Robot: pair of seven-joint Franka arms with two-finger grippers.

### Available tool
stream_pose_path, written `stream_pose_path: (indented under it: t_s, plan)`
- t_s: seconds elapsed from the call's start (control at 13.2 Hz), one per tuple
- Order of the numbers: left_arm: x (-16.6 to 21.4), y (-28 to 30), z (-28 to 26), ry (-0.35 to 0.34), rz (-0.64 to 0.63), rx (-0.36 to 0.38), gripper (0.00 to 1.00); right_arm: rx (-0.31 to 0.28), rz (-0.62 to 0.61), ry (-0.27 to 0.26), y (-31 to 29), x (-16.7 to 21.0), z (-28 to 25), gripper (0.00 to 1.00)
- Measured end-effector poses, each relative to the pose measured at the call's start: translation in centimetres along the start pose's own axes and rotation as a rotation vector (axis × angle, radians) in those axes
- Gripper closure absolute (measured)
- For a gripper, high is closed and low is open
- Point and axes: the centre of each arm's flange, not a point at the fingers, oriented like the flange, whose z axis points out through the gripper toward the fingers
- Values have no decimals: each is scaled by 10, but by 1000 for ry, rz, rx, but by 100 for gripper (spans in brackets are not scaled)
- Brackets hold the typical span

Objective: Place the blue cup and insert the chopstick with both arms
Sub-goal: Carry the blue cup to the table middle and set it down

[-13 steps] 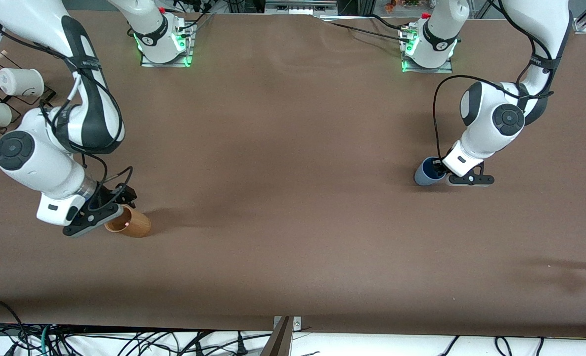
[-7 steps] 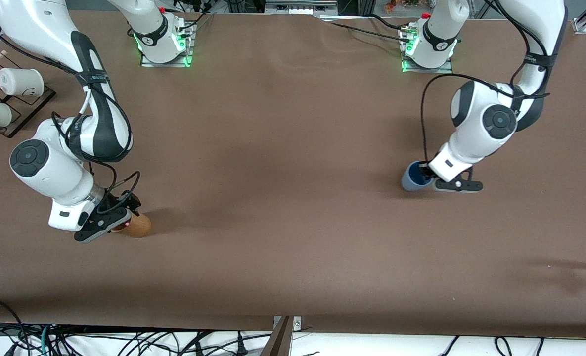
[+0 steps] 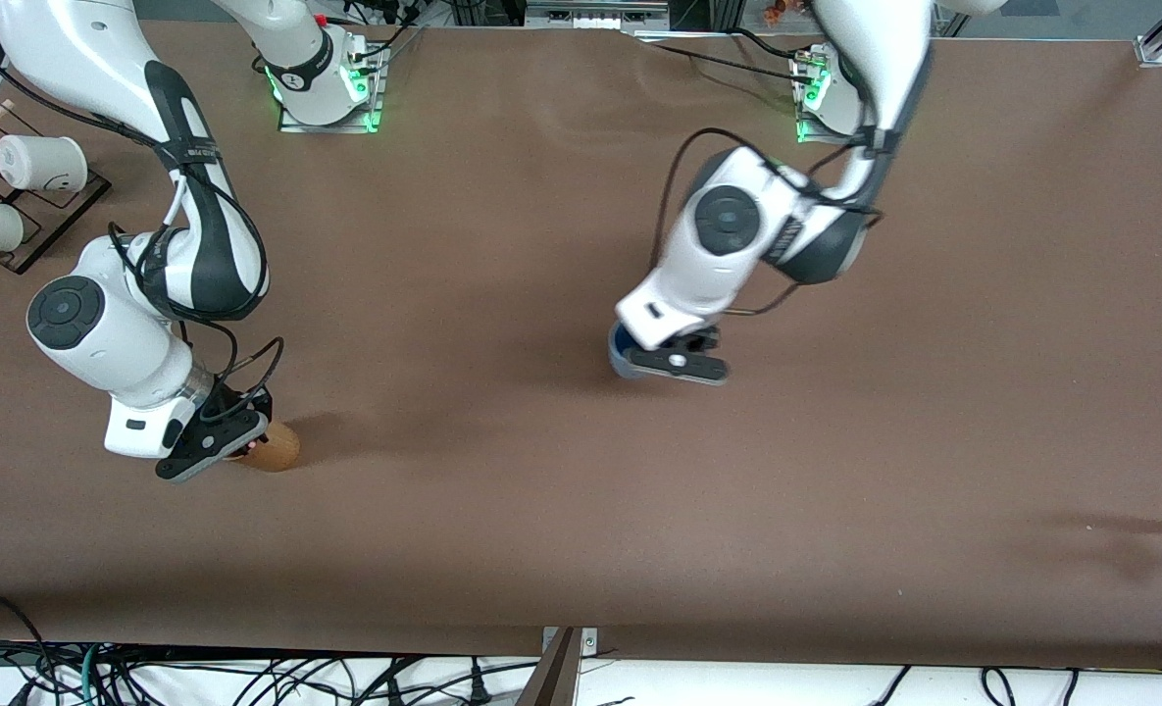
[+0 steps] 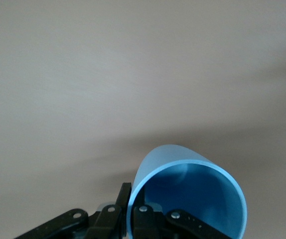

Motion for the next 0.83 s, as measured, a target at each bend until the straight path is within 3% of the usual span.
stream_pose_path:
  t_s: [0.08, 0.3, 0.76, 0.83]
  plan:
    - [-6, 27, 14, -8, -20, 8, 94, -2, -3, 3, 1, 1, -2, 88]
    - [-15, 71, 47, -19, -84, 24, 94, -15, -16, 23, 3, 5, -20, 92]
    - [-11, 75, 61, -21, -175, 39, 94, -21, -33, 48, 4, 1, -138, 92]
    - [-11, 74, 61, -23, -183, 40, 90, -18, -35, 47, 2, -2, -159, 92]
